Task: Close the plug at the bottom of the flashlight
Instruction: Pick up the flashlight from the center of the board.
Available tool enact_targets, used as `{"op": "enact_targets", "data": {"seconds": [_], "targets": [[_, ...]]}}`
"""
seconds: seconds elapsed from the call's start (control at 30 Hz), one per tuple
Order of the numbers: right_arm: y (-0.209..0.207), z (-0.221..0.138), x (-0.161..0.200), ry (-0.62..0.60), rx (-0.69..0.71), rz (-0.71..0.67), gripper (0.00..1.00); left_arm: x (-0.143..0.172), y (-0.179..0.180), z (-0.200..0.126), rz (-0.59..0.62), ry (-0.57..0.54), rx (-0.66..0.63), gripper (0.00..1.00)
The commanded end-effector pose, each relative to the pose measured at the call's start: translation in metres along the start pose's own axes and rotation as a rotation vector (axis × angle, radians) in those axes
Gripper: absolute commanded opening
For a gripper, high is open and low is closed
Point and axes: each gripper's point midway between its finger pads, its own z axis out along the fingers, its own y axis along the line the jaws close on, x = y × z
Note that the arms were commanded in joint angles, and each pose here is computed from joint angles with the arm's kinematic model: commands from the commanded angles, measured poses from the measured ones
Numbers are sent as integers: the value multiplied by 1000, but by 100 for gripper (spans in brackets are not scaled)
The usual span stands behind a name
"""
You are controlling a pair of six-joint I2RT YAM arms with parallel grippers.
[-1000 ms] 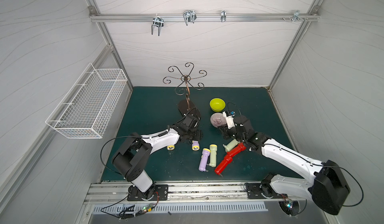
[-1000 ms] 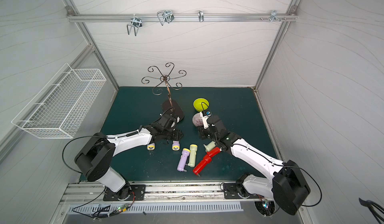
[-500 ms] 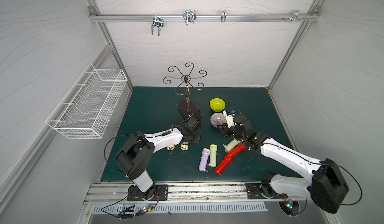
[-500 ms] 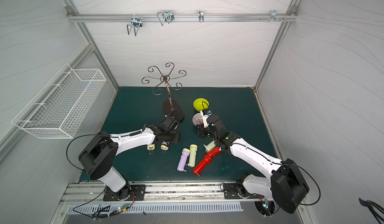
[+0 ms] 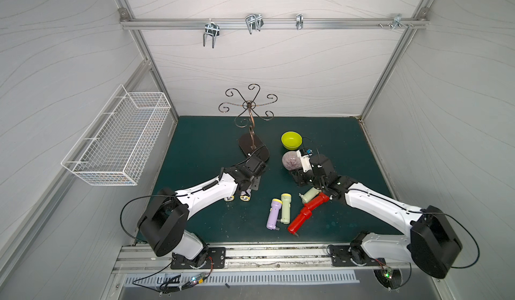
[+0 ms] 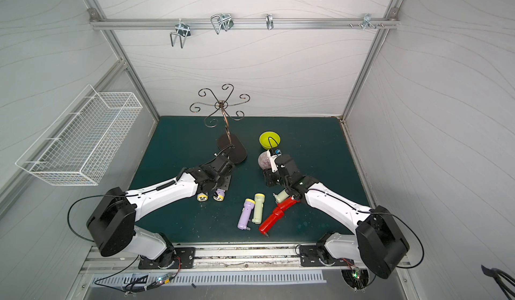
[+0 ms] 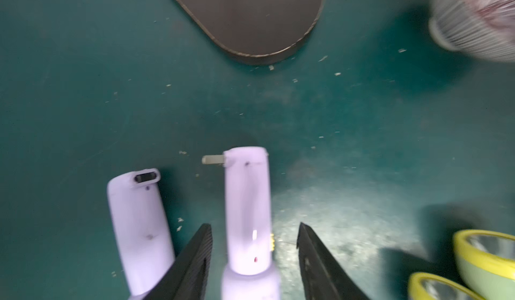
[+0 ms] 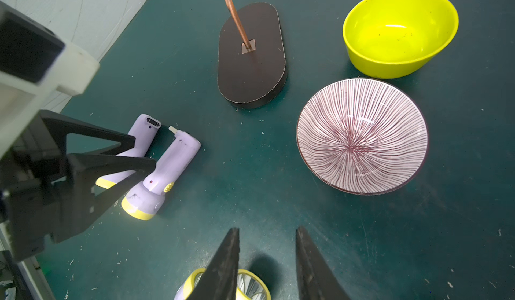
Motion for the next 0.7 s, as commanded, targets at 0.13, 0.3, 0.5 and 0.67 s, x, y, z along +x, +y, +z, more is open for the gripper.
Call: {"op": "enact_targets", "data": {"seconds": [0.13,0.3,0.5,0.67], "targets": [[1,-1,-8,-25,-13,14,37,14,0,34,60,85,-79,55],[0,1,-7,-20,-9,19,38,21,-2,51,89,138,-103,54],[0,4,-6,-13,-18,27,38,22,-2,63,70,143,-97,54],[-1,7,-3,-2,-20,32,38,19,-1,71,58,143,-86,52]]}}
